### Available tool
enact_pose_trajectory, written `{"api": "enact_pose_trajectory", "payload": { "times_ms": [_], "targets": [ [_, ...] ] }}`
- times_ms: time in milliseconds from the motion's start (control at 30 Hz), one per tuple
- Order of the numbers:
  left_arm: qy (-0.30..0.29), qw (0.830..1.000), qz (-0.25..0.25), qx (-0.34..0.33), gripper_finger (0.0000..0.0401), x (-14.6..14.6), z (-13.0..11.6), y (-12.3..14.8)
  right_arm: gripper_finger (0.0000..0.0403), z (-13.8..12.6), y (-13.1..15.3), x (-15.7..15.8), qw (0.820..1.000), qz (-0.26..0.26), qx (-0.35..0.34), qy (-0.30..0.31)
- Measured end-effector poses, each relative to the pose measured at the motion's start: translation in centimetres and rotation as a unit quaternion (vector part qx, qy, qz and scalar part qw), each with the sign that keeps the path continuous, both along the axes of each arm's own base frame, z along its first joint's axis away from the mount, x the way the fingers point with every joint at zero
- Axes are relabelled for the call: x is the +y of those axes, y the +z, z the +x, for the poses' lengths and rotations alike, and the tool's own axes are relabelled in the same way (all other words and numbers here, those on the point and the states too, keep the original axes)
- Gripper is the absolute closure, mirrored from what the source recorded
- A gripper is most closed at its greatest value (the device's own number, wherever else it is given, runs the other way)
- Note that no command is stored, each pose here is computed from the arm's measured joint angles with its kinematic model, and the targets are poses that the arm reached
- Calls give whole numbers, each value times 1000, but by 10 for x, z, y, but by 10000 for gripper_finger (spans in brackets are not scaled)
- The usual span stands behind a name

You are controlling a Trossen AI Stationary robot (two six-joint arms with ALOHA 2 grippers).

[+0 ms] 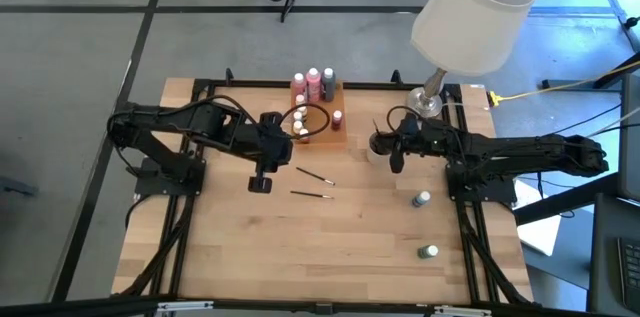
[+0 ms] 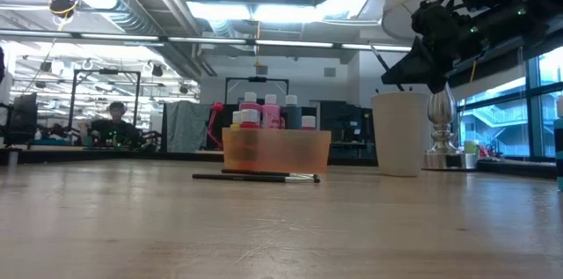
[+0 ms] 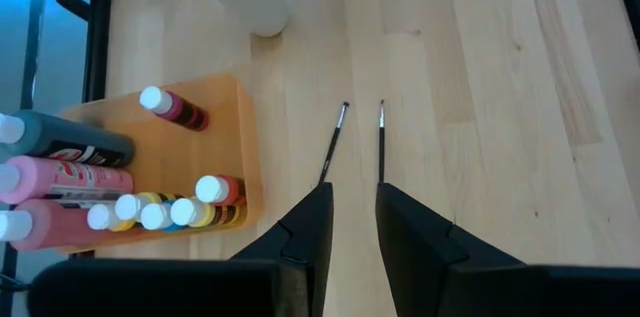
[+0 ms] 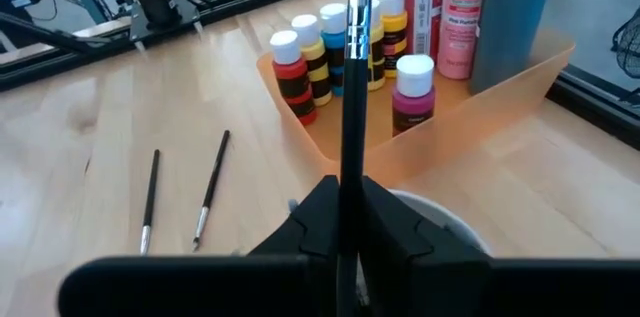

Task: Pick & Place Paint Supplies
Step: Put the black paint brush into the light brown cup, then put the green paint bottle into the orange bin

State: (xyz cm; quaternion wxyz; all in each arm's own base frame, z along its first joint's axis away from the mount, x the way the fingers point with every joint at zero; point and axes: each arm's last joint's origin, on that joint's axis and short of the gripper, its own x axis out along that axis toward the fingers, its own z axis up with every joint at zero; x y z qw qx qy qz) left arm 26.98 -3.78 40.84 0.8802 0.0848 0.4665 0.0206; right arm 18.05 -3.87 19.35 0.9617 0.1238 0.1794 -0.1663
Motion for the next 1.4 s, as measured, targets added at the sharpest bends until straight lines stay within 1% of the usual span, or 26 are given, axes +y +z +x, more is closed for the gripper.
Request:
{"api": "enact_pose_trajectory", "payload": {
  "times_ms": [200, 400, 633, 800, 1067, 1200, 1400],
  "targets": [
    [0, 1000, 0, 0, 326, 0, 0, 0, 369, 0, -1, 0, 1000, 1, 5, 2],
    [0, 1000, 0, 0, 327, 0, 0, 0, 368, -2, -5, 1, 999, 10, 28, 11],
    [-1, 1000, 0, 0, 326, 0, 0, 0, 365, -1, -4, 1, 1000, 10, 20, 11],
    [-1, 1000, -1, 0, 326, 0, 0, 0, 346, -2, -5, 1, 999, 21, 22, 11],
    [-1, 1000, -2, -6, 326, 0, 1, 1, 299, -1, -3, 1, 1000, 21, 13, 10],
    [-1, 1000, -2, -7, 326, 0, 1, 1, 278, 2, 6, 0, 1000, 15, -15, 10],
    [-1, 1000, -2, -1, 326, 0, 0, 0, 258, 11, 38, -1, 998, -4, -54, 16]
  ]
}}
